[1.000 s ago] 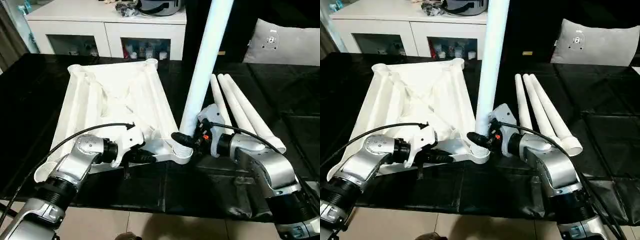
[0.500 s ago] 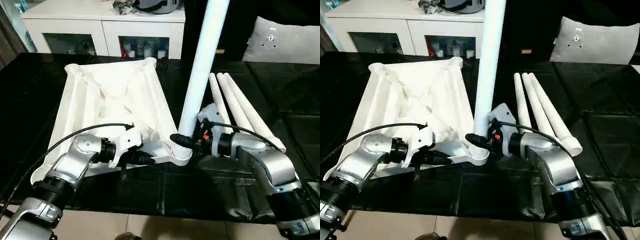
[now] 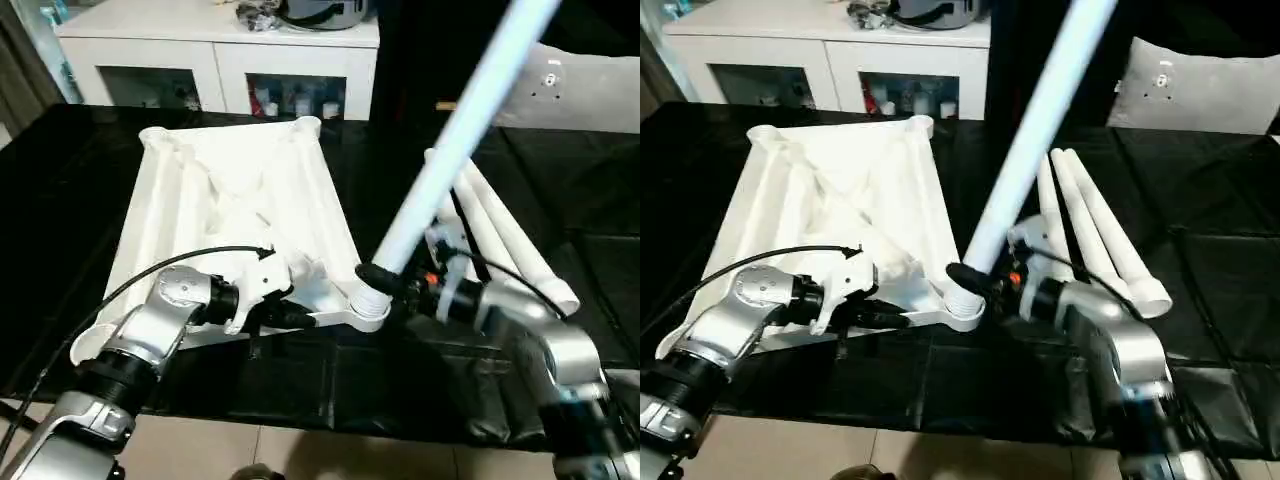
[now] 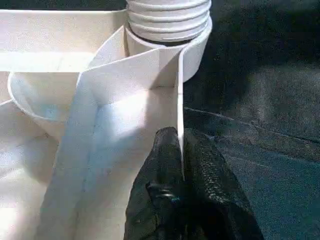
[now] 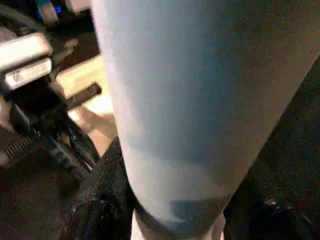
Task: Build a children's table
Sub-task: Insert table leg to table base
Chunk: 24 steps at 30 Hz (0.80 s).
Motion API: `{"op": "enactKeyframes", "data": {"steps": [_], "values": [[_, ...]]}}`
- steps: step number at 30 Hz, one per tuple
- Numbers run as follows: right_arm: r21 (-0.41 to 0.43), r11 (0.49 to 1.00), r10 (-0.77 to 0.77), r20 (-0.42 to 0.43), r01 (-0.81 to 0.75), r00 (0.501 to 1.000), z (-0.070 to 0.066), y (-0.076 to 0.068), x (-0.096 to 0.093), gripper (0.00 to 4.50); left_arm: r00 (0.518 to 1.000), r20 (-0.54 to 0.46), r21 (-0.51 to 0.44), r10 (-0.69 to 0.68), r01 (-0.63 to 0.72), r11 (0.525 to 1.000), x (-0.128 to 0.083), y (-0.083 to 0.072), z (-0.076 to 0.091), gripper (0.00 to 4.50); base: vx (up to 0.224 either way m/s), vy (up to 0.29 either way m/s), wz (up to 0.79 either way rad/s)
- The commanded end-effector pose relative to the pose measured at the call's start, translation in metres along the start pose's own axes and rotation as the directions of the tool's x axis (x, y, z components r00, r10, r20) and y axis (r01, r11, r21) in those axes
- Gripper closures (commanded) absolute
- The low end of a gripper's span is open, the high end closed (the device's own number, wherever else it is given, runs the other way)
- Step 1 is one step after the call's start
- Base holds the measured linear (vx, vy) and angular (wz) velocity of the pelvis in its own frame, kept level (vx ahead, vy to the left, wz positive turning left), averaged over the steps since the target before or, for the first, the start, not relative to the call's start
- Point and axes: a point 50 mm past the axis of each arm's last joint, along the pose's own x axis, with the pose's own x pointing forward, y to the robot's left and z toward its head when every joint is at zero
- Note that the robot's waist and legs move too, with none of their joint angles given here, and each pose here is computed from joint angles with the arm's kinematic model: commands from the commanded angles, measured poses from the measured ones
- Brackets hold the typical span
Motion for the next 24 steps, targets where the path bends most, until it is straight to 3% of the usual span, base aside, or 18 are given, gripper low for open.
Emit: {"op": "enactKeyframes", "data": {"steps": [1,6,15,24], "values": [[0.0,1.0,-0.016,-0.18,0.016,0.984,-0.036,0.004,-0.002,2.61,0.995,0.041,0.042,0.089,-0.09,0.995,-0.008,0.013,0.015,4.5,0.0,0.0,0.0],[-0.035,0.999,0.009,-0.212,-0.017,0.977,-0.037,0.006,0.001,2.61,0.998,0.025,0.053,0.057,-0.058,0.997,-0.007,0.008,0.012,4.5,0.0,0.0,0.0],[-0.023,0.988,0.142,-0.229,-0.151,0.963,-0.045,0.017,0.003,2.61,0.999,0.026,0.075,-0.026,0.024,0.997,-0.009,0.004,0.016,4.5,0.0,0.0,0.0],[0.016,0.961,0.269,-0.287,-0.277,0.919,-0.051,0.014,0.01,2.61,0.997,-0.038,0.123,-0.071,0.076,0.989,-0.01,0.02,0.025,4.5,0.0,0.0,0.0]]}}
